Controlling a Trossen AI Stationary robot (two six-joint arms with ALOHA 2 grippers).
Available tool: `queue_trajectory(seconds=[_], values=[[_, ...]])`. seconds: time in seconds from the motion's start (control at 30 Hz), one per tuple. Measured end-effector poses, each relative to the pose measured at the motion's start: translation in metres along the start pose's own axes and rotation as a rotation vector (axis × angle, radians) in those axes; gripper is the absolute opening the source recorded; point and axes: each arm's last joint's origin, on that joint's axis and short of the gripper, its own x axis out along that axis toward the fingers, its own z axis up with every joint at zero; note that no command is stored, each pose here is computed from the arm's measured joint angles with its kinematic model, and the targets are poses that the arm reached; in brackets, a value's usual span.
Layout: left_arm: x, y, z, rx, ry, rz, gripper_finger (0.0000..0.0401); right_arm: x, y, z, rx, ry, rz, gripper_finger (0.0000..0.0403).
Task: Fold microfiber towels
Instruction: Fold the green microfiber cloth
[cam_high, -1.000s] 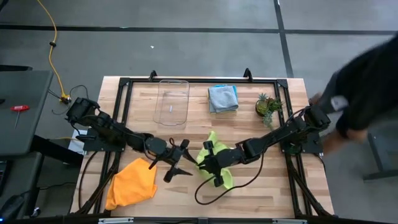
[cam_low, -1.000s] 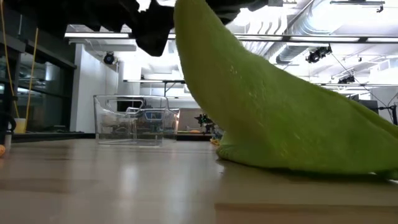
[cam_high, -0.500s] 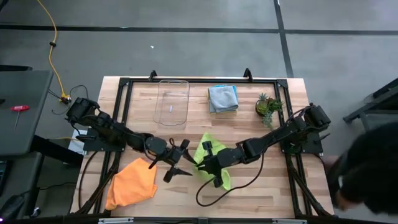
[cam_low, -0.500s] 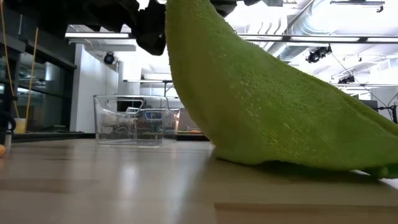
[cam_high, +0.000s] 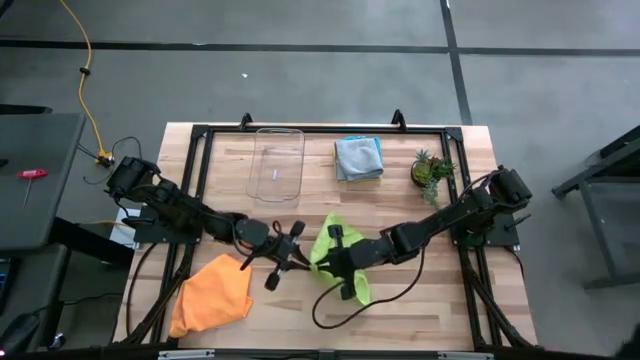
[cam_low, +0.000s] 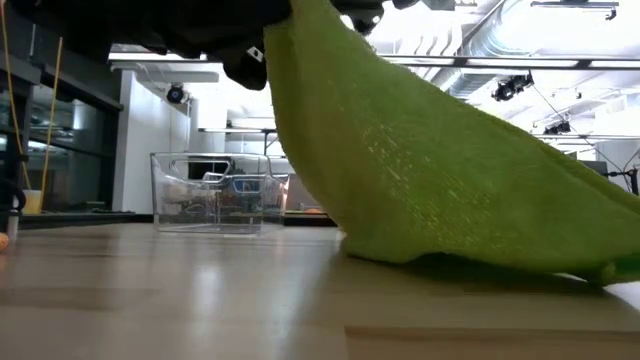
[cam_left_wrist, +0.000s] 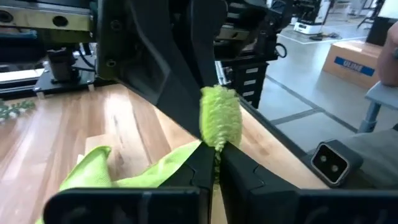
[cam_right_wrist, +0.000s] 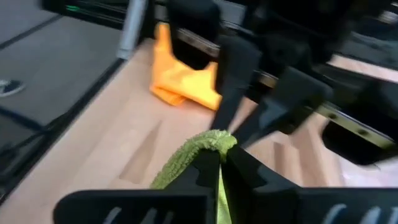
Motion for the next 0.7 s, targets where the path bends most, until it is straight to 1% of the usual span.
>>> queue_trajectory(seconds=[0.1,0.17,0.2,0.33,0.4,0.53,0.7], values=[[0.0,0.001,-0.002,0.006,0.027,0.011,0.0012,-0.001,-0.002,-0.004,0.018,0.05,-0.092,0.0024],[-0.001,0.0,-0.003,0.022,0.04,0.006,0.0005,-0.004,-0.002,-0.007,0.001,0.097,-0.153,0.0046],[-0.001,0.0,-0.003,0.024,0.047,0.009,0.0003,-0.005,-0.003,-0.009,-0.009,0.121,-0.204,0.0058],[-0.001,0.002,-0.006,0.028,0.075,0.046,0.0003,-0.014,0.002,-0.014,-0.06,0.202,-0.342,0.0106],[-0.002,0.002,-0.008,0.036,0.105,0.049,0.0002,-0.017,0.004,-0.017,-0.066,0.231,-0.376,0.0127],[-0.004,0.002,-0.014,0.036,0.179,0.064,0.0001,-0.02,0.006,-0.025,-0.065,0.308,-0.396,0.0158],[-0.011,0.002,-0.013,0.008,0.238,0.081,0.0001,-0.025,0.001,-0.039,0.008,0.419,-0.429,0.0166]])
